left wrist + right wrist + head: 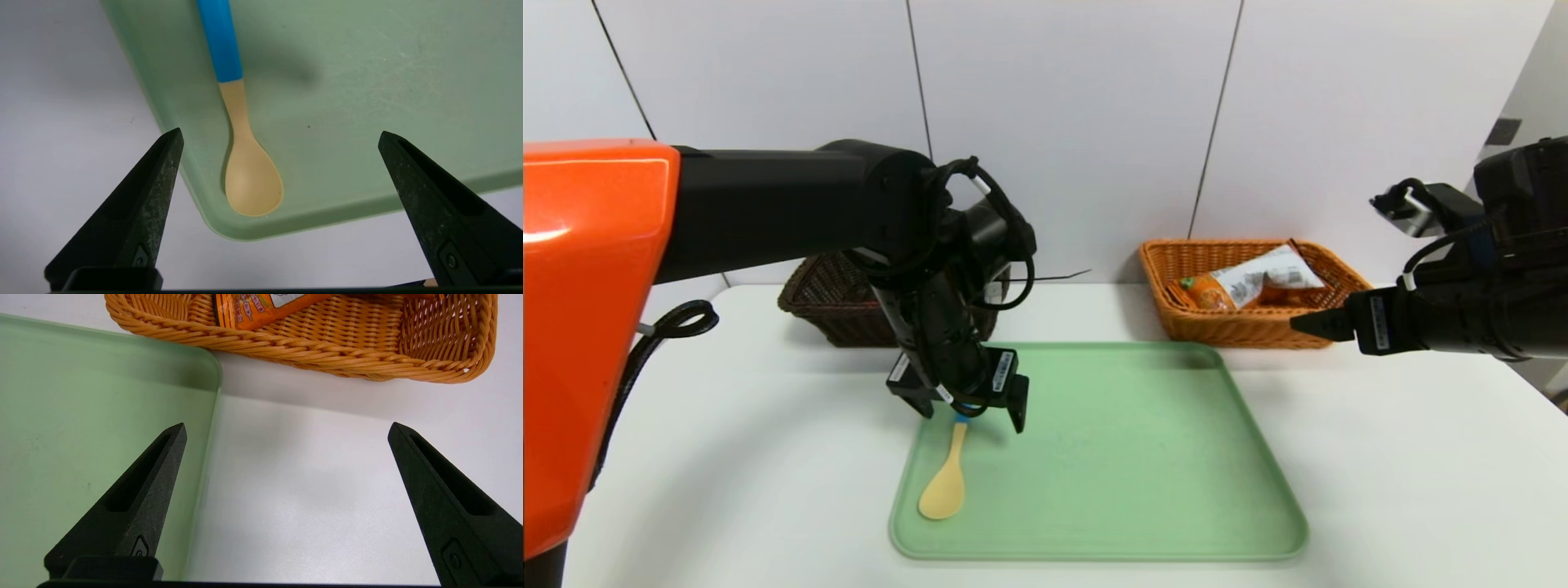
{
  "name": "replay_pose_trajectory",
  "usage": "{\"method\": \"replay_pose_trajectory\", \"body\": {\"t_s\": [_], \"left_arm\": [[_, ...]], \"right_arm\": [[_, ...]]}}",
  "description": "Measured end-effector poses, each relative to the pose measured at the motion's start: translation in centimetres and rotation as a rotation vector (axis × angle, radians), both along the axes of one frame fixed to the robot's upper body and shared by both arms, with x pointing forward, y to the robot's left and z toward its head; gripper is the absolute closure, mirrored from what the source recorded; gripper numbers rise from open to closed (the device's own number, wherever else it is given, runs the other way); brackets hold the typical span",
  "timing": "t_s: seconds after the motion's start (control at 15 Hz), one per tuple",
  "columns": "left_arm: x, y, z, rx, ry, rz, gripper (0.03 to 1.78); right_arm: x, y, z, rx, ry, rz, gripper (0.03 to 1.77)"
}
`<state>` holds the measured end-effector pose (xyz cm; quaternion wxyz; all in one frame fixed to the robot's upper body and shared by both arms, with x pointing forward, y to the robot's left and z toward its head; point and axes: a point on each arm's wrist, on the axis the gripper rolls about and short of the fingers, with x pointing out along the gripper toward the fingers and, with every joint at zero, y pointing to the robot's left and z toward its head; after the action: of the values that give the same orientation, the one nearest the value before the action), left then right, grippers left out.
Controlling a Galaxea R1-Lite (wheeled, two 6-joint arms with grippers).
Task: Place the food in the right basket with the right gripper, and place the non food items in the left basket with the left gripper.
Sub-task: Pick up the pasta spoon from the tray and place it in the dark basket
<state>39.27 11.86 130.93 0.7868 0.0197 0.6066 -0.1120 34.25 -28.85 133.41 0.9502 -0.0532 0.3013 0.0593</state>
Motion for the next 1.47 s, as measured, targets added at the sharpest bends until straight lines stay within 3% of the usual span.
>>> {"method": "replay_pose_trajectory", "body": {"t_s": [0.53, 1.47], "left_arm": [[1.8, 1.1, -1.5, -0.020, 0.052, 0.016, 0.12], [3.5, 1.7, -3.2, -0.003, 0.050, -0.027, 0.12]], "right_arm": [[0.4, 0.1, -0.6, -0.005, 0.016, 0.002, 0.10], [0.8, -0.1, -1.0, -0.007, 0.033, -0.008, 0.10]]}}
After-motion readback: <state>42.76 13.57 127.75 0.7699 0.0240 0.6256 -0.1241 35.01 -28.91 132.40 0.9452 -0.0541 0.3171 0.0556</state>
